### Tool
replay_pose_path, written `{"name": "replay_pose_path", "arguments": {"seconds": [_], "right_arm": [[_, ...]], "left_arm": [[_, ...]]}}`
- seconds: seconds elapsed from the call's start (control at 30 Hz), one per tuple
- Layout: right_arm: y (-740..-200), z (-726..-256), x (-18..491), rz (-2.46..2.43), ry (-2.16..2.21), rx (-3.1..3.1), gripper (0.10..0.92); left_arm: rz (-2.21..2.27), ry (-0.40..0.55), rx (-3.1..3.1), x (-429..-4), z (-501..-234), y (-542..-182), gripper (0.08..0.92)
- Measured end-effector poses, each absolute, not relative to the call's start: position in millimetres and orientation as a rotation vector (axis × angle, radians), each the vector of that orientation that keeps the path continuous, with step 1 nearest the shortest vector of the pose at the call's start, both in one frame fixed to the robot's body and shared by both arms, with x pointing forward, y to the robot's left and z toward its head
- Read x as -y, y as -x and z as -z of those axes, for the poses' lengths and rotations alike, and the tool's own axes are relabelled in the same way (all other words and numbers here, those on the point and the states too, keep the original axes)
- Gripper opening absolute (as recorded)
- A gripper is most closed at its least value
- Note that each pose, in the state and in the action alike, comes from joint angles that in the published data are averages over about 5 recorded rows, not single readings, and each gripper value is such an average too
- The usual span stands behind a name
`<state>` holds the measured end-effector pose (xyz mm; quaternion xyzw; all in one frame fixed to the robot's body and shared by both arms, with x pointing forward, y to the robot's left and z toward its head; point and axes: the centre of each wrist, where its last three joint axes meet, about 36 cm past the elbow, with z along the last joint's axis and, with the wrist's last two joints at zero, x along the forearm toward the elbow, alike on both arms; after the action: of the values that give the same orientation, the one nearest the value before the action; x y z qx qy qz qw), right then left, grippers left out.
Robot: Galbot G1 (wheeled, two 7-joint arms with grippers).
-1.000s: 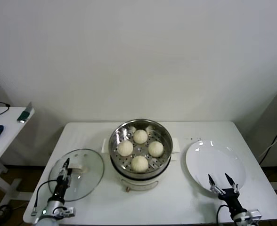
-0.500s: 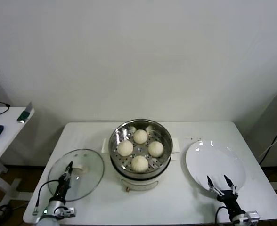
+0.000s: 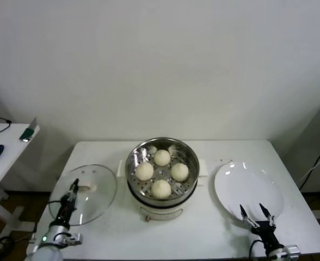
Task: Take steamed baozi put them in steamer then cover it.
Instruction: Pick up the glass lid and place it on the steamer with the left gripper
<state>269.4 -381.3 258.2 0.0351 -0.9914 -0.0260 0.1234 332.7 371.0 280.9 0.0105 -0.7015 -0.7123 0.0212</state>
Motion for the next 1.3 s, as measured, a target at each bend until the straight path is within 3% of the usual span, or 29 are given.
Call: {"name": "replay_pose_path", "arguments": {"seconds": [0.3, 0.67, 1.0, 1.3], "right_arm": [[-269, -258, 381, 0.035, -0.090, 2.878, 0.823], [-275, -265, 377, -0.008, -0.118, 2.884, 0.823], [-281, -272, 375, -0.035, -0.173, 2.895, 0.823], [-280, -280, 381, -0.073, -0.173, 2.910, 0.823]], "left_arm": [[2.171, -0.112, 2.173, -367, -352, -336, 0.138], [2.093, -0.246, 2.222, -328, -441, -347, 0.138], [2.056, -0.233, 2.280, -263, -466, -358, 0.138], [2.038, -0.138, 2.341, -191, -470, -368, 0.138]]}}
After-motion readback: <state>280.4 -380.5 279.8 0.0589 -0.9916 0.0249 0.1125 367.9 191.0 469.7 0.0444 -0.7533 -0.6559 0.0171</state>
